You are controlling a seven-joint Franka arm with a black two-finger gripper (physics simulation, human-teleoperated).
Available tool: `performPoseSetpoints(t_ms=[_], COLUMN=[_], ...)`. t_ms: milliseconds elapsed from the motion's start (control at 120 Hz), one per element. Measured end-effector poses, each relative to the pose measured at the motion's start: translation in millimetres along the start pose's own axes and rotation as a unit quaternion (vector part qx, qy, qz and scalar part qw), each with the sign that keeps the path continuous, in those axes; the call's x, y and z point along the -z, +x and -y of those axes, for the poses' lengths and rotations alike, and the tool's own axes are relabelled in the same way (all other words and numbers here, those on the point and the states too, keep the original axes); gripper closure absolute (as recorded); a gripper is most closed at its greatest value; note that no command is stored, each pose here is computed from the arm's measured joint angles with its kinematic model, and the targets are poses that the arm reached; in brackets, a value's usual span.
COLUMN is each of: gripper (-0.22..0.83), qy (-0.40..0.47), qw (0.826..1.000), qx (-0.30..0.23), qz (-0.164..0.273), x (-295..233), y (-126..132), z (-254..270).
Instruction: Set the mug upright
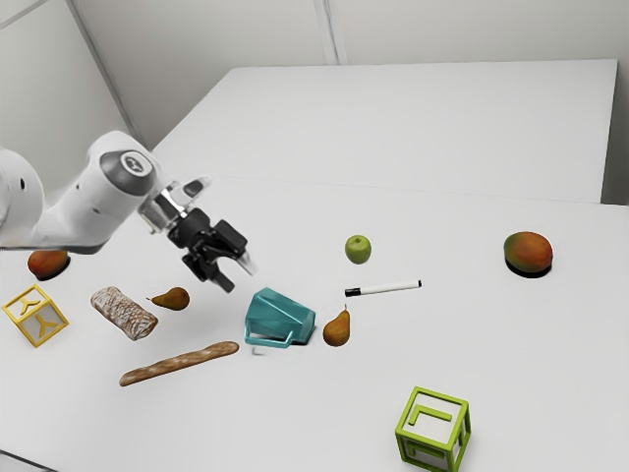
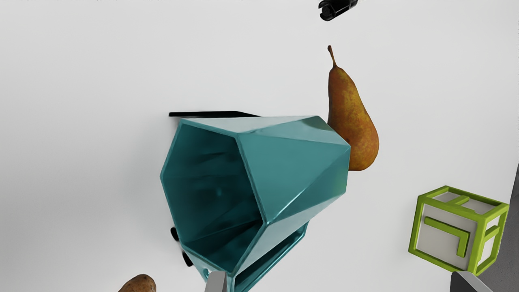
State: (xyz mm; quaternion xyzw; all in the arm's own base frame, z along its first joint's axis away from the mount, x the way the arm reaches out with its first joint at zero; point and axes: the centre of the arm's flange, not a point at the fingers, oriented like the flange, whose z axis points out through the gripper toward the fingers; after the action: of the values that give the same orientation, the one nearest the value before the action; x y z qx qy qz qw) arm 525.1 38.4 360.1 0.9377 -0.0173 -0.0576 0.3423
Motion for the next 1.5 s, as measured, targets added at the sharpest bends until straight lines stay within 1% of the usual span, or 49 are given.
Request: performPoseSetpoints(t_ms=[167, 267, 433, 617, 642, 750, 800, 867, 942, 1100, 1233, 1325, 1400, 1500], gripper=[0.00, 0.00, 0.00, 0.01, 0.04, 0.34, 0.45, 0.56, 0.64, 0.73, 0.76, 0.77, 0.77, 0.78], qy=[-0.016, -0.025, -0.053, -0.081, -0.085, -0.098, -0.103, -0.108, -0.112, -0.119, -0.127, -0.123, -0.093, -0.017], qw=[1.000, 0.999, 0.998, 0.996, 0.996, 0.994, 0.993, 0.993, 0.992, 0.990, 0.988, 0.987, 0.987, 0.986], qx=[-0.010, -0.021, -0.026, -0.034, -0.035, -0.041, -0.044, -0.048, -0.054, -0.066, -0.075, -0.093, -0.125, -0.163], qz=[-0.006, -0.006, -0.005, -0.013, -0.014, -0.019, -0.022, -0.025, -0.029, -0.033, -0.037, -0.051, -0.049, -0.019], x=[-19, -30, -52, -61, -63, -64, -63, -61, -57, -52, -47, -26, -3, 17], y=[8, 11, 7, 4, 4, 4, 4, 5, 5, 4, 4, 1, 7, 16], z=[16, 16, 26, 28, 28, 28, 27, 27, 27, 23, 18, 3, -17, -33])
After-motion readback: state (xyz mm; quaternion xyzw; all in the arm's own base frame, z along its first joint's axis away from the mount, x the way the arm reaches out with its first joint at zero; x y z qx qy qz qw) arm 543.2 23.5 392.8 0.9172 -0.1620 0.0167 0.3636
